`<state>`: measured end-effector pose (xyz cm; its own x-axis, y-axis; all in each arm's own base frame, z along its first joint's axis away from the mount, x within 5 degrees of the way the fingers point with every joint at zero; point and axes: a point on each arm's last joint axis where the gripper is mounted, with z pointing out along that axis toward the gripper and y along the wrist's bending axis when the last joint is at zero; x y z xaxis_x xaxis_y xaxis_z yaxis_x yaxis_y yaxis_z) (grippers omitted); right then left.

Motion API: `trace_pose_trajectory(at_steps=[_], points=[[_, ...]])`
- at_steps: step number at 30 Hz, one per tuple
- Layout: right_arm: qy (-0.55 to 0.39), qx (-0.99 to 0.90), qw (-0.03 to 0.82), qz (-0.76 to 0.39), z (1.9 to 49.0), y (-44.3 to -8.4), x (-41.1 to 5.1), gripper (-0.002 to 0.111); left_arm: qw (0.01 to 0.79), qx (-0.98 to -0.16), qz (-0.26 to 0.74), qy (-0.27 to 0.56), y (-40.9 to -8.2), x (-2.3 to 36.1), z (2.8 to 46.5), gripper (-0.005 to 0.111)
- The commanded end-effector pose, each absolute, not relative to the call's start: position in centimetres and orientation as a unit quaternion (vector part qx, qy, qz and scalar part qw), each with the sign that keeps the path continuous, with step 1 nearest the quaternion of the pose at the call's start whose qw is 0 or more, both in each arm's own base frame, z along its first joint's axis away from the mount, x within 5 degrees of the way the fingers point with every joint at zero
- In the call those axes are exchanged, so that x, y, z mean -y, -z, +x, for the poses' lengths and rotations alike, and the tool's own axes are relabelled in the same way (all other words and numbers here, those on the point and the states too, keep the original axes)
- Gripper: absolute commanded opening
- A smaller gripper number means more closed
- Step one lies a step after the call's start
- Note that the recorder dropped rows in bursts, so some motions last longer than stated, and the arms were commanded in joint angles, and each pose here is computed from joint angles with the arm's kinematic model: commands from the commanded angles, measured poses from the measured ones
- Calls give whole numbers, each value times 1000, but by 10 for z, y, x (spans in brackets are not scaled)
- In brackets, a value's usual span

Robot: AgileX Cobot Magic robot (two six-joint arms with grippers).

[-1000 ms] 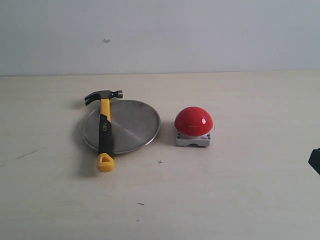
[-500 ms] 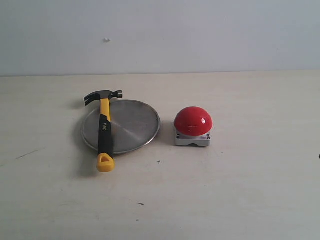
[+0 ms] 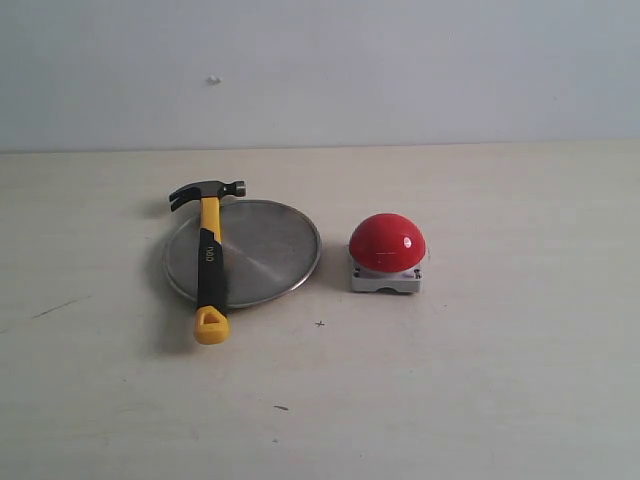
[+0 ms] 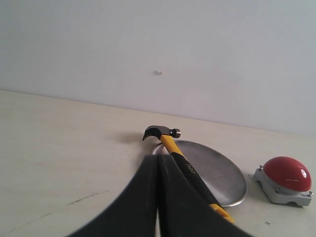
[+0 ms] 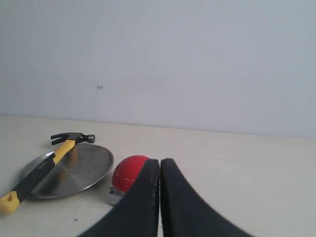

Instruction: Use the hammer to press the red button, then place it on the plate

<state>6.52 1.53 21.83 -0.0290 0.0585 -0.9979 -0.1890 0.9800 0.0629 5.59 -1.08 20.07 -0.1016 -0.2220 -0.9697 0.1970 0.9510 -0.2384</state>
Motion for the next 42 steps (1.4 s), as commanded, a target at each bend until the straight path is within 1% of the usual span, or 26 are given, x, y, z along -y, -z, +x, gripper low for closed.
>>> trace_pose_trajectory(at_steps=[1, 3, 6, 8, 9, 11, 13, 15, 42], points=[[-98, -707, 700, -27, 64, -219, -14, 2, 672, -723, -12, 157, -201, 10, 55, 0], [-109, -702, 704, -15, 64, -220, -14, 2, 672, -723, -12, 157, -201, 10, 55, 0], [-117, -701, 701, 63, 65, -219, -5, 2, 672, -723, -12, 157, -201, 10, 55, 0], [-98, -710, 695, 50, 65, -218, -4, 2, 672, -723, -12, 157, -201, 10, 55, 0], [-59, -717, 694, 8, 65, -214, -5, 2, 672, -723, -12, 157, -201, 10, 55, 0], [-43, -723, 689, -4, 65, -204, -4, 2, 672, -723, -12, 157, -201, 10, 55, 0], [-31, -717, 696, 5, 62, -205, -2, 2, 672, -723, -12, 157, -201, 10, 55, 0], [-22, -736, 676, 15, 60, -199, 0, 2, 672, -723, -12, 157, -201, 10, 55, 0], [-24, -734, 678, 17, 59, -199, 0, 2, 672, -723, -12, 157, -201, 10, 55, 0]])
